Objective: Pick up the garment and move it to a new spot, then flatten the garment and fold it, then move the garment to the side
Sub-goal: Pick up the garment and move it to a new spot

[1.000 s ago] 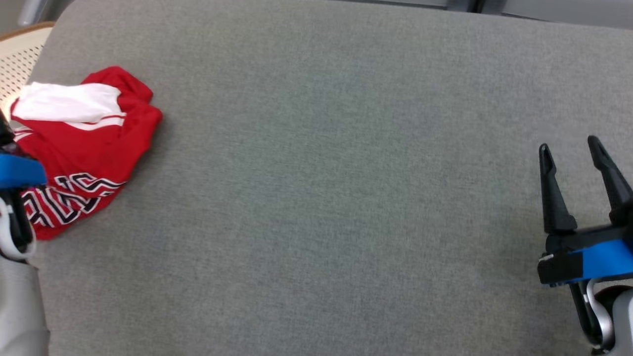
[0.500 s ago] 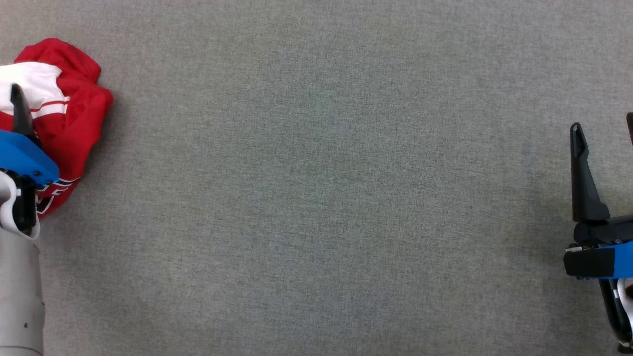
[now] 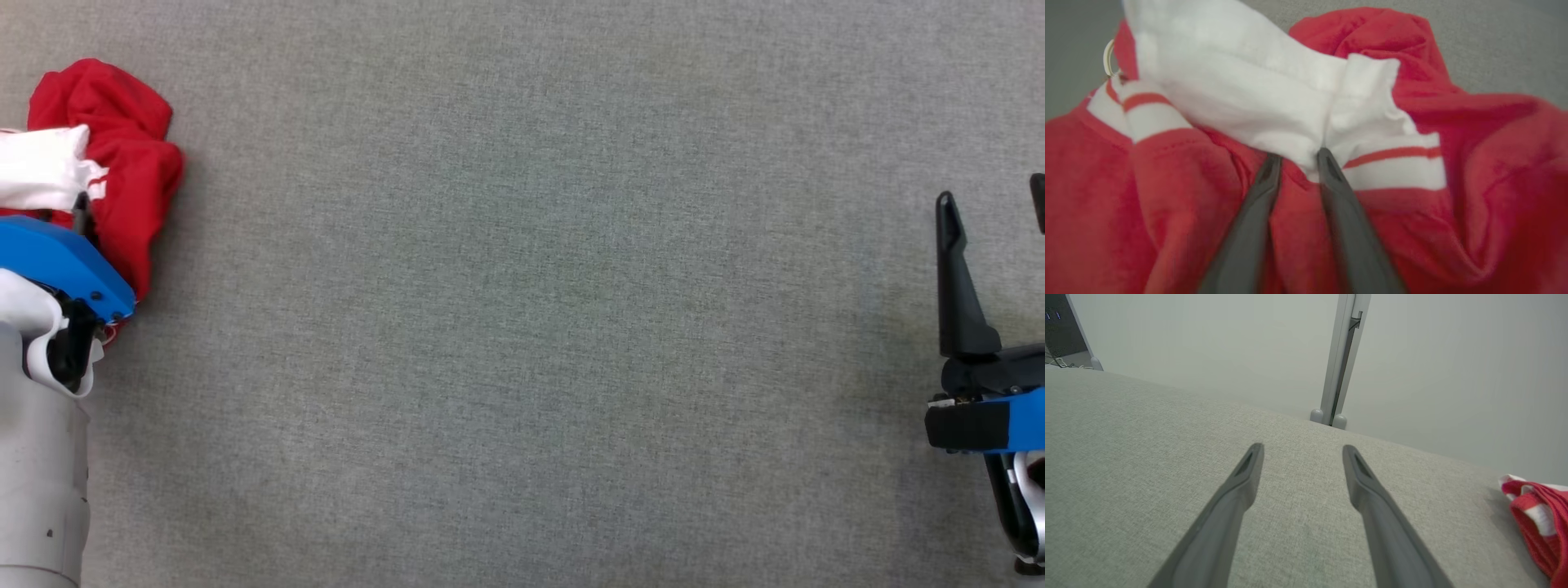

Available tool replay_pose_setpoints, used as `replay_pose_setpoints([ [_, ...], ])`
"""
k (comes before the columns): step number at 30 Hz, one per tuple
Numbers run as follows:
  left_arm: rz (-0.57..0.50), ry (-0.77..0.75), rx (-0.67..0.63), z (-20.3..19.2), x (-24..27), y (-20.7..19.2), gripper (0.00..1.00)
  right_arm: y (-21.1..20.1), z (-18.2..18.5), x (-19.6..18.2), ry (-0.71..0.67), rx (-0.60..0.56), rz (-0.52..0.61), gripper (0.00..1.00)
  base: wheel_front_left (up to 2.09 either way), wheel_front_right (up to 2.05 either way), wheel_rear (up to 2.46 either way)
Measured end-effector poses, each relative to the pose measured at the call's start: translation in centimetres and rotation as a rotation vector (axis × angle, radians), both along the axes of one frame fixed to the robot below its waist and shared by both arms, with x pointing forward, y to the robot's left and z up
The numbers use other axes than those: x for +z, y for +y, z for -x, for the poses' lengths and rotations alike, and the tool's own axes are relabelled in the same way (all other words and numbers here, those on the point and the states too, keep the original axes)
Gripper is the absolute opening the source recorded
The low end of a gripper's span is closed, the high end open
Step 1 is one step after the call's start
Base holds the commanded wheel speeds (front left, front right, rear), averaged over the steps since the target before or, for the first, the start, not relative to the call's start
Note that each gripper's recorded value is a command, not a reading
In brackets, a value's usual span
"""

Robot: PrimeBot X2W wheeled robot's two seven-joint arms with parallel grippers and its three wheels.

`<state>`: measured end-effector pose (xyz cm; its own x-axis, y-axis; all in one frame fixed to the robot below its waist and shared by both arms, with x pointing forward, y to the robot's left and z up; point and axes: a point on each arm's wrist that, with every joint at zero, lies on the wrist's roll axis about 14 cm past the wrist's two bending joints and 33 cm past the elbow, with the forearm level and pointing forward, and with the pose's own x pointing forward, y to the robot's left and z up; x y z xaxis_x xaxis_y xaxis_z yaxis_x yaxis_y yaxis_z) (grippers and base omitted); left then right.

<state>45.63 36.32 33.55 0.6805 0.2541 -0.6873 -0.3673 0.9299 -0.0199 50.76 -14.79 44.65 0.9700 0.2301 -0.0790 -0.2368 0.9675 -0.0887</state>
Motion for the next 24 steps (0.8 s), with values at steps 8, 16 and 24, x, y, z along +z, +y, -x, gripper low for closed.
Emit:
replay_pose_setpoints([
  [8, -0.026, -0.050, -0.044, -0.8, 1.3, -0.3, 0.00, -0.7, 0.5, 0.9, -0.019, -0.024, -0.007, 1.00, 0.00, 0.00, 0.00],
  [16, -0.150, -0.357, -0.127, -5.3, 9.7, -0.4, 0.00, -1.1, 2.0, 2.9, -0.064, -0.059, -0.053, 1.00, 0.00, 0.00, 0.00],
  [24, -0.270, -0.724, -0.302, -10.1, 21.2, -5.2, 0.00, -2.8, 4.5, 4.7, -0.101, -0.129, -0.099, 1.00, 0.00, 0.00, 0.00],
])
